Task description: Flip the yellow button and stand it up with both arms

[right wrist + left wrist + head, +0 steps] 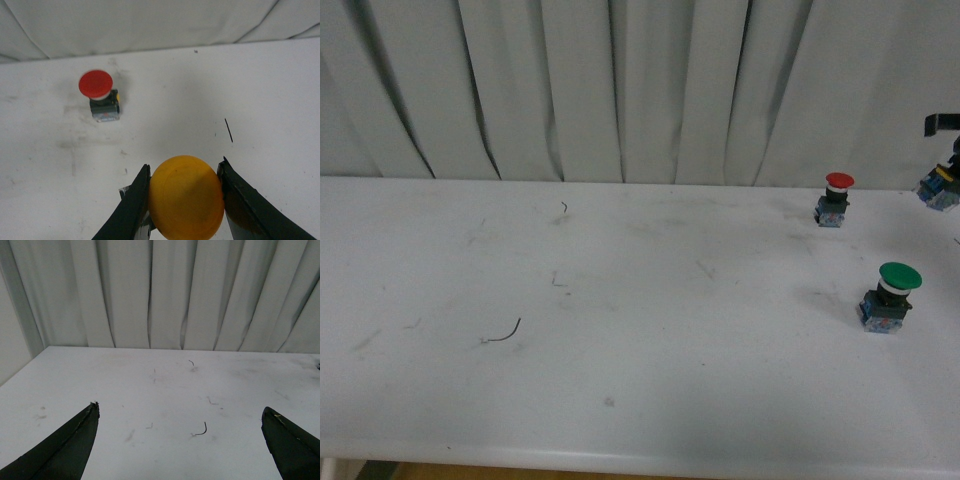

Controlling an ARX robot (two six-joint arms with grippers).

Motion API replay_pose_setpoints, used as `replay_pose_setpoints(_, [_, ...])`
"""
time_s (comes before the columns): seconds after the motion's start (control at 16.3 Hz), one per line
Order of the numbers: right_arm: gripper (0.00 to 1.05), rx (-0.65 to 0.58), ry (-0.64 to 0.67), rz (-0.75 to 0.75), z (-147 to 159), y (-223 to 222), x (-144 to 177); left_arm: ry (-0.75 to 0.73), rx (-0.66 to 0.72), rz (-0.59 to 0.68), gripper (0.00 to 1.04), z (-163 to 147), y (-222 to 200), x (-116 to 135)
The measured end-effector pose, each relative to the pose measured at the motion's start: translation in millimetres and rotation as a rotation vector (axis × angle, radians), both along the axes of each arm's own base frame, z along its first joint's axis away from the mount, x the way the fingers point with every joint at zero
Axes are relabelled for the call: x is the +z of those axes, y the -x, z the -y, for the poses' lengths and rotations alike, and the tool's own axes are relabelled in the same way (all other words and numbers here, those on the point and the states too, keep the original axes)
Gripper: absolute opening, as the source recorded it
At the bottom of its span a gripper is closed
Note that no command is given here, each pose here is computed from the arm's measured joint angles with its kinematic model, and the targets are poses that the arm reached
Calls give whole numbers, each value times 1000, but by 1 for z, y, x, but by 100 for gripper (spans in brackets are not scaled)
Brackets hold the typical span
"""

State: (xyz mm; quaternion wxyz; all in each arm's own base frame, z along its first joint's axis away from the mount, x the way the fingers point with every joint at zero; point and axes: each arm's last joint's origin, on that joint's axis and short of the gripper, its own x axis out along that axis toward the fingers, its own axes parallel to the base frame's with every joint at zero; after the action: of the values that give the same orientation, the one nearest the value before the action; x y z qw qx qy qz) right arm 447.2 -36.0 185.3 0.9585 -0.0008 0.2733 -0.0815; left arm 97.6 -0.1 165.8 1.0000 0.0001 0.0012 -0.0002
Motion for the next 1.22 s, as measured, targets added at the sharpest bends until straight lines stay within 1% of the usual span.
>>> replay_pose_setpoints(0.06, [35,-12,94,-109,-15,-20,-24,0,0,0,98,0,0,0])
replay_pose_setpoints(0.49, [35,-14,147,-126,-24,-28,-30,0,0,0,98,0,0,0])
replay_pose_setpoints(0.61, [35,-15,185,-144,-32,-34,-35,0,0,0,98,0,0,0])
replay_pose_setpoints(0.73, [35,-18,204,-172,-38,-39,-43,0,0,0,98,0,0,0])
replay_pose_setpoints(0.8, [35,-5,215,-188,-50,-46,-53,0,0,0,98,0,0,0])
replay_pose_setpoints(0.86, [35,6,218,-186,-57,-49,-56,0,0,0,98,0,0,0])
replay_pose_setpoints(1.04, [35,22,228,-189,-70,-56,-64,0,0,0,98,0,0,0])
replay_pose_setpoints(1.22, [35,28,242,-209,-79,-61,-81,0,0,0,98,0,0,0])
